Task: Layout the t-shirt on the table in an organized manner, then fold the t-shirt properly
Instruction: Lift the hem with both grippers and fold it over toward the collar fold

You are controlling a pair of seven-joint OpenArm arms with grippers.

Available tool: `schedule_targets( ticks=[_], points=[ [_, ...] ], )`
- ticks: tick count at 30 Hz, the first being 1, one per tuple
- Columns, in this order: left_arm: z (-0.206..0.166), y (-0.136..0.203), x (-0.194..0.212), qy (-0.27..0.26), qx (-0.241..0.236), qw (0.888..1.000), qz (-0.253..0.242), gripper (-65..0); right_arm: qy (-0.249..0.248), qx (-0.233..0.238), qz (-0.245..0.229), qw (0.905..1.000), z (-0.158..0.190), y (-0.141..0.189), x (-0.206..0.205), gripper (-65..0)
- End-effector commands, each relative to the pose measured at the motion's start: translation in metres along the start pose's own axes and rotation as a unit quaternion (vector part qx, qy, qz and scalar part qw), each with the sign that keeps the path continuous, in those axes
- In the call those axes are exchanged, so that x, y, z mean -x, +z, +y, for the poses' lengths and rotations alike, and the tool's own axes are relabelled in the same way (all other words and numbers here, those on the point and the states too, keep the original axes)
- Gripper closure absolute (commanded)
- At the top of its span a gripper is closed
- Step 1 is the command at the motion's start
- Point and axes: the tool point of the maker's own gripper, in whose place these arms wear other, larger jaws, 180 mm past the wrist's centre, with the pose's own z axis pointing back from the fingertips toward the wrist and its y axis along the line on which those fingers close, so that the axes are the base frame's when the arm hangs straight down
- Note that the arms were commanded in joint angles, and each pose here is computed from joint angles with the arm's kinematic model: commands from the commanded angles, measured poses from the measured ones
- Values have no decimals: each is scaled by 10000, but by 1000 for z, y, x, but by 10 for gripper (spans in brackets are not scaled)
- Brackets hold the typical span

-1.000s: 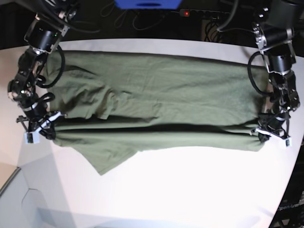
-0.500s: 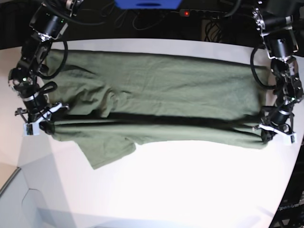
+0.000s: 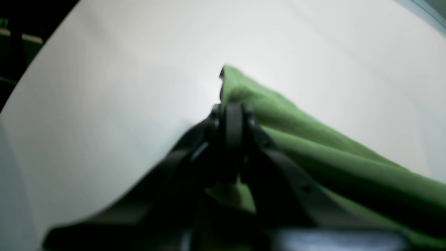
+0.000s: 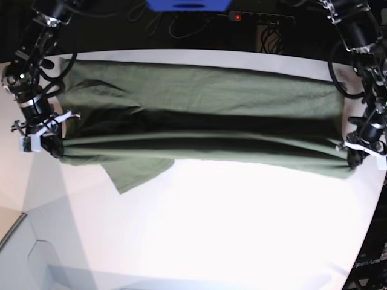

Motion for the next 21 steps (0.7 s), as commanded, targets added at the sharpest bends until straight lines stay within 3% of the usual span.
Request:
schedule_targets(
  ticks=[1, 10, 21],
  points=[
    [-1, 3, -22, -80, 53, 9994, -324, -4, 5, 17, -321, 9995, -3, 4, -17, 0],
    [-1, 17, 10, -82, 27, 9999, -60, -4, -261, -109, -99, 9996, 8, 25, 9, 0],
    [23, 31, 22, 36, -255, 9997, 32, -4, -376, -120, 116, 9992, 11, 30, 28, 0]
  ],
)
